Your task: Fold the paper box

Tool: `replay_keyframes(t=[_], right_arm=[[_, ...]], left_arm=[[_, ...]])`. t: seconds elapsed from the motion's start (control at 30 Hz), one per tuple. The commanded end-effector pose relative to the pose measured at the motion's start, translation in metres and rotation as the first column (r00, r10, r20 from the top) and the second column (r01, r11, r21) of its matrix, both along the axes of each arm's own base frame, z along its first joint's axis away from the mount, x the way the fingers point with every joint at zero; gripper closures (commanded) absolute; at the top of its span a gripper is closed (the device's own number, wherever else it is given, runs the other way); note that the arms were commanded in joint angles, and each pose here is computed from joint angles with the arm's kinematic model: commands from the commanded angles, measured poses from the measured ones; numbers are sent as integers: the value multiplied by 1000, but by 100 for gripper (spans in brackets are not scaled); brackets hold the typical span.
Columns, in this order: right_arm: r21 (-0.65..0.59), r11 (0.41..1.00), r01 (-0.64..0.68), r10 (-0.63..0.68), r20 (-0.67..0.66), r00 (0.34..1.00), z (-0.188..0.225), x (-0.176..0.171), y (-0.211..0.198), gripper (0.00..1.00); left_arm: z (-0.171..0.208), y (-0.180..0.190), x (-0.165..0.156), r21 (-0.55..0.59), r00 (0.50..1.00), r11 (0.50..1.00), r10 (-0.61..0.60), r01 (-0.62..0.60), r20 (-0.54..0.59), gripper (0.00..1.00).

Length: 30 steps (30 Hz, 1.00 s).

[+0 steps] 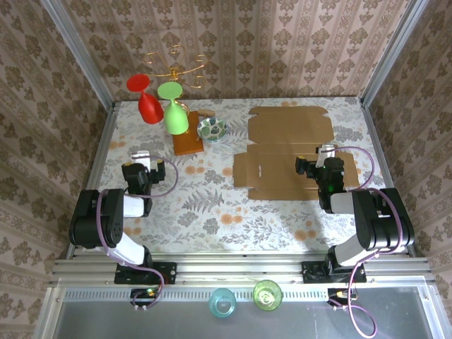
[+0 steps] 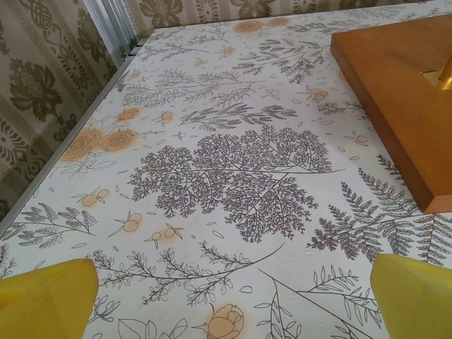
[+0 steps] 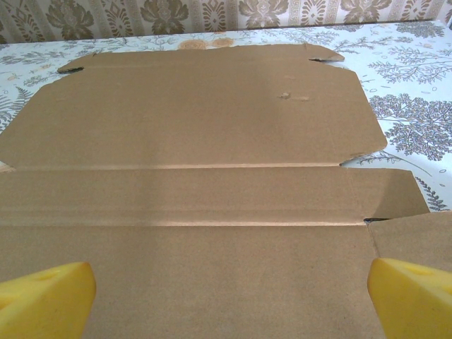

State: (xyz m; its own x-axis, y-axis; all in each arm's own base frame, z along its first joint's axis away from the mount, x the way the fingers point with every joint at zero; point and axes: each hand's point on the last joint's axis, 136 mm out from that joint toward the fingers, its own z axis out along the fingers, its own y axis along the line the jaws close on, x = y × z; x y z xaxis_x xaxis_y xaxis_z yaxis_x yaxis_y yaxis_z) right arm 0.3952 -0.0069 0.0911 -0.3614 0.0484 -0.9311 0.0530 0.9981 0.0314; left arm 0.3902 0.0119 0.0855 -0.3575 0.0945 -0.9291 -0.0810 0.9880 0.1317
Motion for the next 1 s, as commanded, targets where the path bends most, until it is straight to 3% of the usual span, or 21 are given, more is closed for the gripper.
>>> replay_keyframes(t=[0.0, 0.17, 0.23, 0.37, 0.43, 0.47, 0.5, 0.53, 0.57, 0.63, 0.67, 0.7, 0.8, 0.87, 0.97], right_arm=[[-8, 1000, -6, 7, 19, 1000, 6, 5, 2, 0], [-9, 1000, 18, -18, 42, 999, 12, 2, -1, 0], [-35, 995, 95, -93, 66, 994, 27, -6, -10, 0], [-76, 973, 218, -205, 147, 968, 93, -25, -18, 0], [-66, 956, 286, -267, 203, 942, 151, -38, -19, 0], [-15, 944, 330, -318, 228, 920, 189, -44, -22, 0], [70, 929, 363, -370, 193, 909, 210, -52, -25, 0], [169, 917, 361, -384, 132, 914, 225, -57, -24, 0], [256, 904, 342, -372, 77, 925, 237, -61, -20, 0], [404, 822, 402, -414, -62, 908, 231, -77, -19, 0], [452, 805, 383, -388, -86, 918, 229, -78, -14, 0], [490, 816, 308, -302, -92, 949, 227, -75, 0, 0], [493, 797, 350, -261, -242, 935, 206, -86, 13, 2], [487, 776, 400, -234, -368, 900, 184, -94, 21, 8], [534, 758, 374, -108, -463, 880, 161, -102, 46, 12]], left_arm=[[12, -6, 8, 8, 999, 1000, -28, 28, 34, 0], [16, -9, 3, 20, 997, 999, -38, 37, 65, 0], [32, -14, -7, 92, 992, 996, -5, -7, 124, 0], [80, -45, -24, 270, 978, 961, 12, -69, 208, 0], [121, -58, -32, 246, 966, 960, 68, -132, 251, 0], [137, -67, -35, 196, 964, 970, 93, -145, 249, 0], [151, -67, -41, 77, 966, 981, 160, -178, 203, 0], [150, -75, -50, -58, 990, 990, 134, -131, 50, 0], [144, -76, -62, -206, 988, 967, 137, -148, -66, 0], [131, -85, -65, -498, 988, 857, 74, -134, -139, 0], [125, -103, -67, -629, 989, 773, -16, -83, -150, 0], [119, -113, -74, -704, 984, 705, -49, -89, -173, 6], [108, -155, -108, -773, 960, 626, -145, -100, -241, 17], [98, -180, -129, -800, 939, 587, -196, -119, -283, 20], [76, -215, -155, -809, 875, 560, -286, -179, -391, 21]])
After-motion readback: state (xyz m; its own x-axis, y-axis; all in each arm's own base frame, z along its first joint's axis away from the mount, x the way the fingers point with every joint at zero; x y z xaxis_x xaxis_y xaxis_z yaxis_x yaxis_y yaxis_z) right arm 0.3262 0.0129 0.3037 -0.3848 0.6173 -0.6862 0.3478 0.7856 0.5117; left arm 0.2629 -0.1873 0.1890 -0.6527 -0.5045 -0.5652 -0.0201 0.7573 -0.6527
